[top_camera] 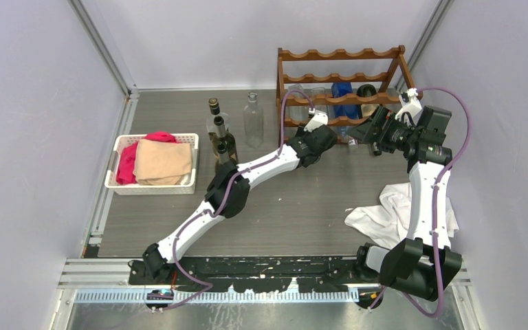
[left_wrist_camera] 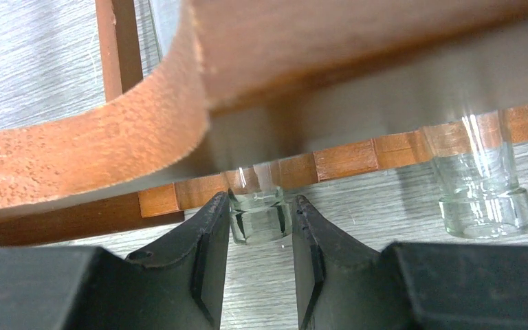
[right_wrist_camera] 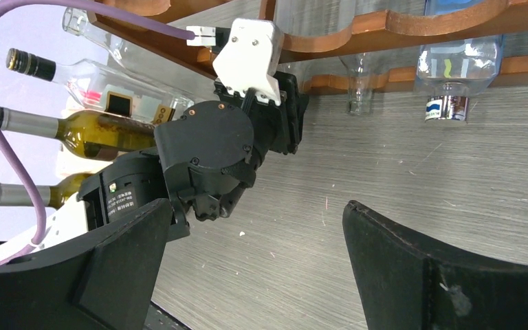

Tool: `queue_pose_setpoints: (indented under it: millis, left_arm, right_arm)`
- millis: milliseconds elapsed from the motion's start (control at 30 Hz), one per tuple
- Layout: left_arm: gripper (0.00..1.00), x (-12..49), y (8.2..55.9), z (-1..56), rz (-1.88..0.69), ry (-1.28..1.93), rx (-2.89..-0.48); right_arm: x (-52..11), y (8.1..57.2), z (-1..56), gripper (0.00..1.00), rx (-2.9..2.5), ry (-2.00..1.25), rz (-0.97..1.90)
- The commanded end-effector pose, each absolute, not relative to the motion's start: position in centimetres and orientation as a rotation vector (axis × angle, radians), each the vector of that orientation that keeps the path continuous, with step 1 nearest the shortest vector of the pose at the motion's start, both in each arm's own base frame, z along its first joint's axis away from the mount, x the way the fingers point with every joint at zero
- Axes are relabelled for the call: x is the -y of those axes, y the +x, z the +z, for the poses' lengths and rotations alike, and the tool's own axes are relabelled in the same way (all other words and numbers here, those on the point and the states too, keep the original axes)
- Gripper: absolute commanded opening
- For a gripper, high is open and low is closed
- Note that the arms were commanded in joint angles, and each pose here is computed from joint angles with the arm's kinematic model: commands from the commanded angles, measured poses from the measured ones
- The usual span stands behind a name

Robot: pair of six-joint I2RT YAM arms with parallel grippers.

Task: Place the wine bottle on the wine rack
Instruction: Adjust the wine bottle in the wine rack.

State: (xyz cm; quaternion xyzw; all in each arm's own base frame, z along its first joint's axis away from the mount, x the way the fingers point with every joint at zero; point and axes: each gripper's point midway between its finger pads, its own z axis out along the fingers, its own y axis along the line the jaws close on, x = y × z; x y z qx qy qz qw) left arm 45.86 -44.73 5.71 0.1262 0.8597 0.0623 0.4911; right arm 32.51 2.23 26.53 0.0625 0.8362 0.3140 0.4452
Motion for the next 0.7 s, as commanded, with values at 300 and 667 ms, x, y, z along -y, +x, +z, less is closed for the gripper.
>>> queue_pose_setpoints:
  millis: [300, 667]
  left_arm:
    - [0.05, 45.9, 46.9, 6.8, -0.047, 0.234, -2.120]
    - [0.57, 45.7, 46.1, 7.6, -0.075, 0.250, -2.121]
  right_arm:
    - [-2.3, 32.5, 27.9, 1.00, -2.034, 0.089, 0.767]
    - [-2.4, 32.4, 27.7, 1.00, -2.040, 0.079, 0.768]
